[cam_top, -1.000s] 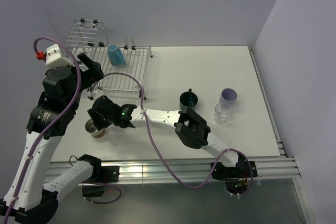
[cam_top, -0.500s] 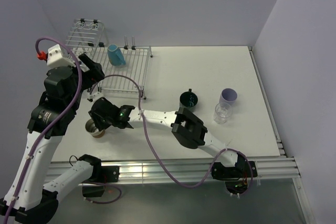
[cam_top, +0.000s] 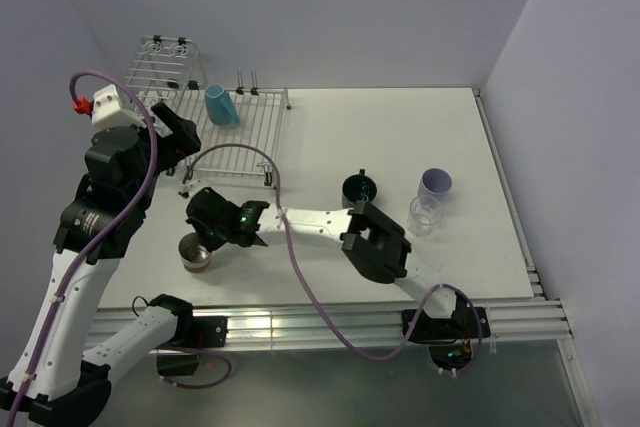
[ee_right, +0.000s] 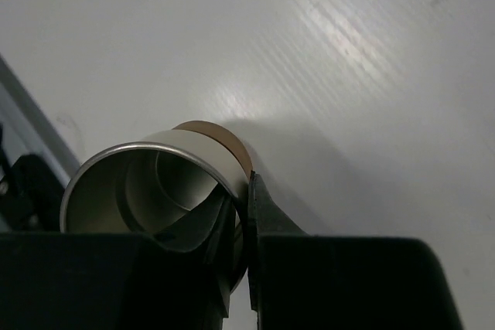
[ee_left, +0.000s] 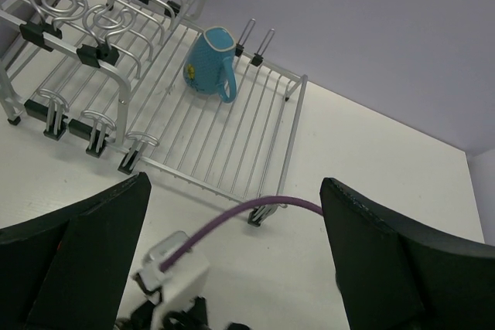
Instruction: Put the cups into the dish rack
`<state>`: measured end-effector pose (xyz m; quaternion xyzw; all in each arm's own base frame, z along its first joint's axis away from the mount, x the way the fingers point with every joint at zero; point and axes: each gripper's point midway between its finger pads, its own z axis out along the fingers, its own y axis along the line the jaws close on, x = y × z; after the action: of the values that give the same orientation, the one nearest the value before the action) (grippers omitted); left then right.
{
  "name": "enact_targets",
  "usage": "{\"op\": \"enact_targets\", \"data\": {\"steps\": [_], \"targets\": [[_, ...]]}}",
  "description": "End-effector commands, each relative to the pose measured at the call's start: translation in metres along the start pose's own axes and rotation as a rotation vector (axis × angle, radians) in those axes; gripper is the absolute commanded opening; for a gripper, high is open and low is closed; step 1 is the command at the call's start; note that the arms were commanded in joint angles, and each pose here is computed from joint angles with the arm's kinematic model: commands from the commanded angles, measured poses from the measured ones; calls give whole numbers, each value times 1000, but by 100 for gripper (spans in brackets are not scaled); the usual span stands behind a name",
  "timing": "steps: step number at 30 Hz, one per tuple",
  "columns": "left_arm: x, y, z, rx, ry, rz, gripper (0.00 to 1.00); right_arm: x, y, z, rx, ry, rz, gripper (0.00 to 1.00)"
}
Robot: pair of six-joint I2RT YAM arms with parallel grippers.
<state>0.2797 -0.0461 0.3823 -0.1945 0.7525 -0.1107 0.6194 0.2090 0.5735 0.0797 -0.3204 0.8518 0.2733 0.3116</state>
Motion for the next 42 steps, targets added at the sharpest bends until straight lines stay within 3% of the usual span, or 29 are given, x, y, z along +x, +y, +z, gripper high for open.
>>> {"op": "enact_targets", "data": {"steps": [1, 9, 17, 26, 42], "targets": [[-17, -16, -3, 66, -48, -56, 99, -96, 18, -97, -133, -231, 61, 0], [-22, -67, 1, 292, -19, -92, 99, -140, -52, -217, -310, -402, 264, 0], [-8, -117, 10, 519, 56, -131, 99, -146, -96, -281, -664, -484, 426, 0], [13, -158, -3, 792, 147, -147, 99, -151, -105, -320, -888, -541, 516, 0], [33, -177, -44, 1053, 239, -66, 99, -177, -115, -330, -991, -570, 591, 0]]}}
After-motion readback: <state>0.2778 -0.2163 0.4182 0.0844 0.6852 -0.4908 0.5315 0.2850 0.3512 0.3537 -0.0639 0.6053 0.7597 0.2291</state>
